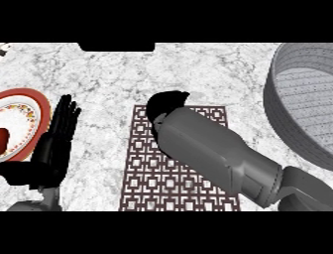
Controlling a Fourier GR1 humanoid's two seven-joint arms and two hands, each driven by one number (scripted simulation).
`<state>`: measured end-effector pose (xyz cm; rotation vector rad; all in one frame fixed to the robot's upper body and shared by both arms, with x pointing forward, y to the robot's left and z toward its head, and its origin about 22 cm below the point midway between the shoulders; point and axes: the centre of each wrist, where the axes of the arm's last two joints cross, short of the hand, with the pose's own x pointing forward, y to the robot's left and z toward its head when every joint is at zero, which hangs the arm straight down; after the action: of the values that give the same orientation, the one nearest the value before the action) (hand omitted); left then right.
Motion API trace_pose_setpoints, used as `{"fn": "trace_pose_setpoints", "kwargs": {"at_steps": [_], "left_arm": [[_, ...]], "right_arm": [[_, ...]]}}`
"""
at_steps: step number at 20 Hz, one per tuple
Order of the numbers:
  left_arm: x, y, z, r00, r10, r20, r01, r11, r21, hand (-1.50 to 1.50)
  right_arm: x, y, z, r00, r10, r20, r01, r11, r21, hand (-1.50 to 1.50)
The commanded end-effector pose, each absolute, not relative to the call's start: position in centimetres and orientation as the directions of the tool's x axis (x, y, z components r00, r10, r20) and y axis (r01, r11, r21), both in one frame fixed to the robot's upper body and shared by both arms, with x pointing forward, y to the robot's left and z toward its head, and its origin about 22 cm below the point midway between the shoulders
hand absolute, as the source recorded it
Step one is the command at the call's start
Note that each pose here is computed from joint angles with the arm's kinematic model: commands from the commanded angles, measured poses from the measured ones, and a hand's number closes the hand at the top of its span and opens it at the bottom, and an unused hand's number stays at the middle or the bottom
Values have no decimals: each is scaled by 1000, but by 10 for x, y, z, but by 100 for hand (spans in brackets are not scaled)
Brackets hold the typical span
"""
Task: Pick the pear from the placemat and place it in the basket
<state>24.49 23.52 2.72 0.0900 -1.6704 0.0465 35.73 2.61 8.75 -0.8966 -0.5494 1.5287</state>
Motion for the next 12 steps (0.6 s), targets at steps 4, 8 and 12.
{"fn": "trace_pose_setpoints", "kwargs": {"at_steps": [4,8,12], "left_arm": [[250,255,34,-97,-35,995,-112,993,24,0],[244,228,37,-107,-28,994,-107,994,16,0],[241,238,45,-108,-34,994,-82,996,25,0]], "right_arm": [[346,28,75,75,940,-332,-634,-212,-744,-150],[355,20,73,100,943,-317,-631,-187,-753,-150],[359,5,57,111,936,-334,-630,-194,-752,-150]]}}
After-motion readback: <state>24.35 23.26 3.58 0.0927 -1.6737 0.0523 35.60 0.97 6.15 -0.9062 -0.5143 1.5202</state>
